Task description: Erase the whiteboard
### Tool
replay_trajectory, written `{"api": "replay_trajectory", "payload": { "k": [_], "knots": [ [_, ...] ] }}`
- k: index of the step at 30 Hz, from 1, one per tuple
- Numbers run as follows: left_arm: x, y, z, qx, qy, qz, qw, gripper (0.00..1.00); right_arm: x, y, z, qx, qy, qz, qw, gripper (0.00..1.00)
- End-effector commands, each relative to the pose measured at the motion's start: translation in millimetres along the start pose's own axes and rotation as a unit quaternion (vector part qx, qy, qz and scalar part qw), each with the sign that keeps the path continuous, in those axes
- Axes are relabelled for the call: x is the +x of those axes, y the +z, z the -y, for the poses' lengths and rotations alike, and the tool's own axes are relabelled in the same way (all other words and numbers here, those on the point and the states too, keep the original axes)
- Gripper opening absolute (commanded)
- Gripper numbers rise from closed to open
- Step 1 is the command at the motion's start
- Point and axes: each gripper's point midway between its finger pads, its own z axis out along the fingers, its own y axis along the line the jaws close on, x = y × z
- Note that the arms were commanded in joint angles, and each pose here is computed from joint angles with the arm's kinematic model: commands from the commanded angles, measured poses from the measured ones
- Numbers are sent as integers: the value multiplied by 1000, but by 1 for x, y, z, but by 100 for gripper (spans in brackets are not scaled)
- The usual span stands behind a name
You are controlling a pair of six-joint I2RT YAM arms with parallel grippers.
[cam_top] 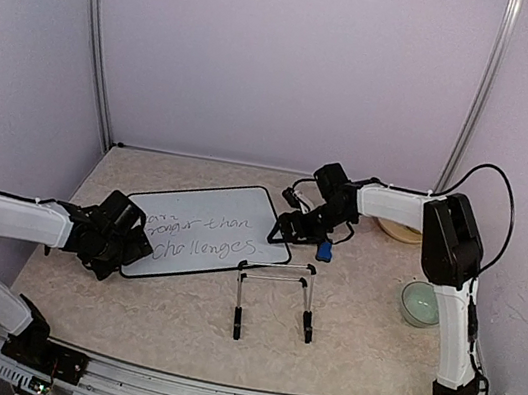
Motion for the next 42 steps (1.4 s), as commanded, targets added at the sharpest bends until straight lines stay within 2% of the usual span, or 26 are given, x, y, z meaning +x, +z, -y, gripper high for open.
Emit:
{"api": "replay_trajectory", "payload": {
  "k": [1,10,17,25,42],
  "knots": [
    [0,3,-7,-19,4,16,1000,99,4,-10,8,12,-1,6,1000,100],
    [12,15,12,8,20,3,1000,99,17,1,9,0,9,-8,1000,100],
    [14,13,28,46,22,6,999,99,27,7,-22,-43,-10,-22,999,100],
    [16,10,39,71,29,7,997,99,30,3,-47,-112,1,-11,994,99],
    [17,6,44,89,30,8,996,99,0,-21,-91,-216,-3,26,976,97]
  ]
}}
